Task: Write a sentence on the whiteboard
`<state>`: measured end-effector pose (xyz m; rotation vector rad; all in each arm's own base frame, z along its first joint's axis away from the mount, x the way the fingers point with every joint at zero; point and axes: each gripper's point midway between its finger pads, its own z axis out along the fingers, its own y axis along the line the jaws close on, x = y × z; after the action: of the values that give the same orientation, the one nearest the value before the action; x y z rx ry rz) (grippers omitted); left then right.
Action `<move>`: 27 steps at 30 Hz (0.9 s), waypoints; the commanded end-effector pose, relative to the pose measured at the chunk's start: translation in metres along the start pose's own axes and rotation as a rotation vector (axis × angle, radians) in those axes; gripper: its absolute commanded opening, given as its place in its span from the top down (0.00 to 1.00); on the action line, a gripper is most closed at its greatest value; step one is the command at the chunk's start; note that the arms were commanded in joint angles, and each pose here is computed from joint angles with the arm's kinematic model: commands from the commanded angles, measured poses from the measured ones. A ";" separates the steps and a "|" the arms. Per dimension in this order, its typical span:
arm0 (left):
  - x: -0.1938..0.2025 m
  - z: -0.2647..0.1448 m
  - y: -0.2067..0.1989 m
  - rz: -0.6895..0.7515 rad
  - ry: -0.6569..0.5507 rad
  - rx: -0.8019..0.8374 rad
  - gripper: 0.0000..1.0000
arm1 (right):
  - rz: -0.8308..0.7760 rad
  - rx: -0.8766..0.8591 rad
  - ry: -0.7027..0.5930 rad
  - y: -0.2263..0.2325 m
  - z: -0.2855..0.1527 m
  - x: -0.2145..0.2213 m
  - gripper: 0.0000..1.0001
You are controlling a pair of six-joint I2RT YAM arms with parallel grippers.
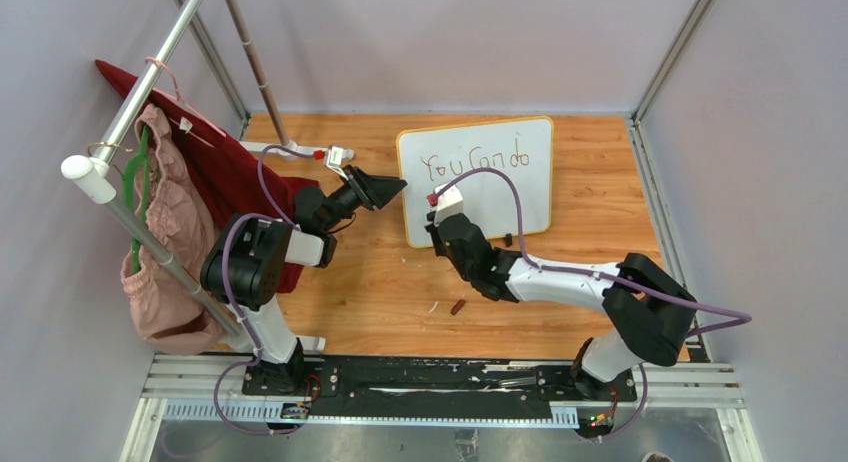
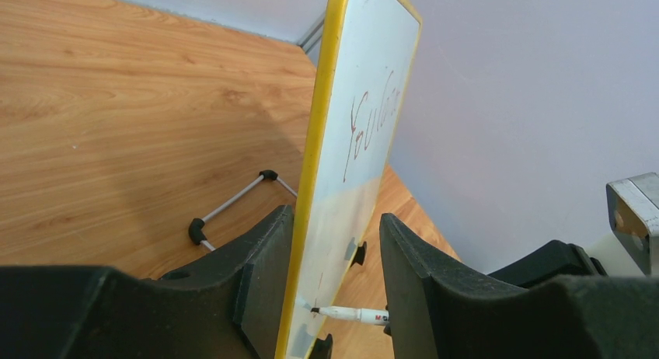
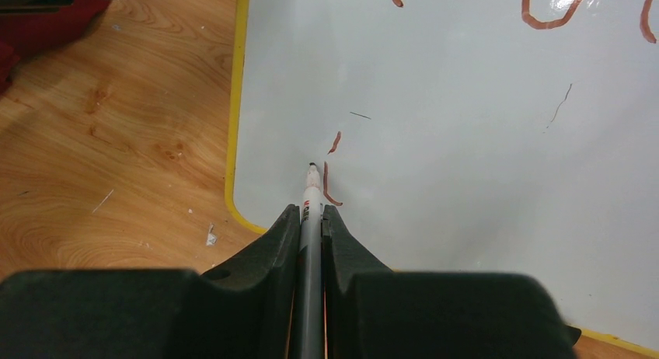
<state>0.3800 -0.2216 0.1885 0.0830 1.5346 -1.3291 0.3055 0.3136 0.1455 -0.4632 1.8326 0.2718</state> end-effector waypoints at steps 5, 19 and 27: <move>0.012 -0.005 0.007 -0.050 0.025 -0.016 0.50 | 0.051 0.069 -0.011 -0.020 0.007 -0.002 1.00; 0.012 -0.004 0.007 -0.049 0.025 -0.016 0.50 | 0.057 0.115 0.002 -0.042 -0.001 0.002 1.00; 0.012 -0.005 0.007 -0.049 0.026 -0.017 0.50 | 0.078 0.037 -0.069 -0.036 -0.015 -0.016 1.00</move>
<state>0.3806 -0.2213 0.1885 0.0793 1.5341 -1.3269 0.3130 0.2861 0.1486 -0.3809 1.8425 0.2690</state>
